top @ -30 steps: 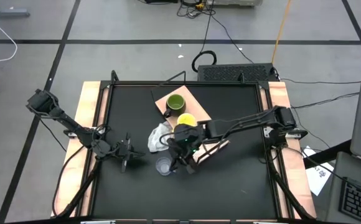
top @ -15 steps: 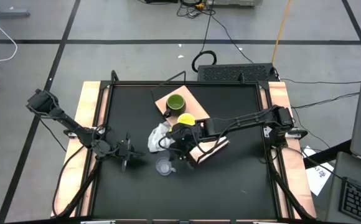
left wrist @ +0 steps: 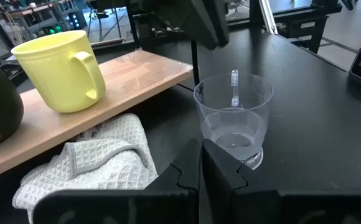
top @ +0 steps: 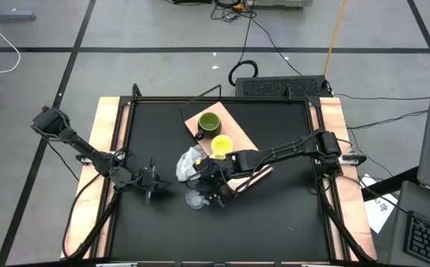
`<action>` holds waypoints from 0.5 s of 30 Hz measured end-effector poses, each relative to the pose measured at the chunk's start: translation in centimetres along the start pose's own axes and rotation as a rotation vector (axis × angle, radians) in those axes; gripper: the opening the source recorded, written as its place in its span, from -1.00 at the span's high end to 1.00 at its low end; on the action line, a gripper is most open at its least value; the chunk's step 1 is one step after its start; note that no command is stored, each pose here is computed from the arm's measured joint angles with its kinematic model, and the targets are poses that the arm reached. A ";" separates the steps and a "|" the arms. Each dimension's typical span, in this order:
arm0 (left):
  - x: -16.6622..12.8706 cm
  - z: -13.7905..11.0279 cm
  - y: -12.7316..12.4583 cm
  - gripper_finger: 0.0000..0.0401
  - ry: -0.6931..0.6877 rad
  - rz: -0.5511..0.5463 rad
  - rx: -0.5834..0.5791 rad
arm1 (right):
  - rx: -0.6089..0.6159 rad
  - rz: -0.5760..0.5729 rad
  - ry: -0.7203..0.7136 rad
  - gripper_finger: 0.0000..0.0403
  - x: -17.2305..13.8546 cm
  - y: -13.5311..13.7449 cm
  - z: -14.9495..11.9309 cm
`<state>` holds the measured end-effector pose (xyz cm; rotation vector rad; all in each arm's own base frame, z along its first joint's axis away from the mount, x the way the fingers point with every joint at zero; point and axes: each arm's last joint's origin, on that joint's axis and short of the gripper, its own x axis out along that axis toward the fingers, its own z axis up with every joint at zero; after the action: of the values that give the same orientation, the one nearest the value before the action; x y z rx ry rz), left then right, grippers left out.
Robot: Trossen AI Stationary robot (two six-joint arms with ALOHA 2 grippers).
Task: Stack small to large cups/mugs on shelf
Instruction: Put the transparent mug on the shelf
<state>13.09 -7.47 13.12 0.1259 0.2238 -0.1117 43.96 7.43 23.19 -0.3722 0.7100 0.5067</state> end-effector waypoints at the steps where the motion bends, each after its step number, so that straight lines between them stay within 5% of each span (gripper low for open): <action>1: 0.0 0.0 0.0 0.90 0.004 0.000 0.002 | 0.006 -0.004 -0.012 0.67 0.0 0.1 0.2; 15: 0.0 -0.1 0.0 0.90 0.007 0.000 0.008 | 0.019 -0.015 -0.056 0.19 0.1 0.2 0.7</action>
<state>13.08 -7.46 13.05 0.1339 0.2305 -0.1123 44.24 8.00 23.63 -0.3443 0.6575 0.4943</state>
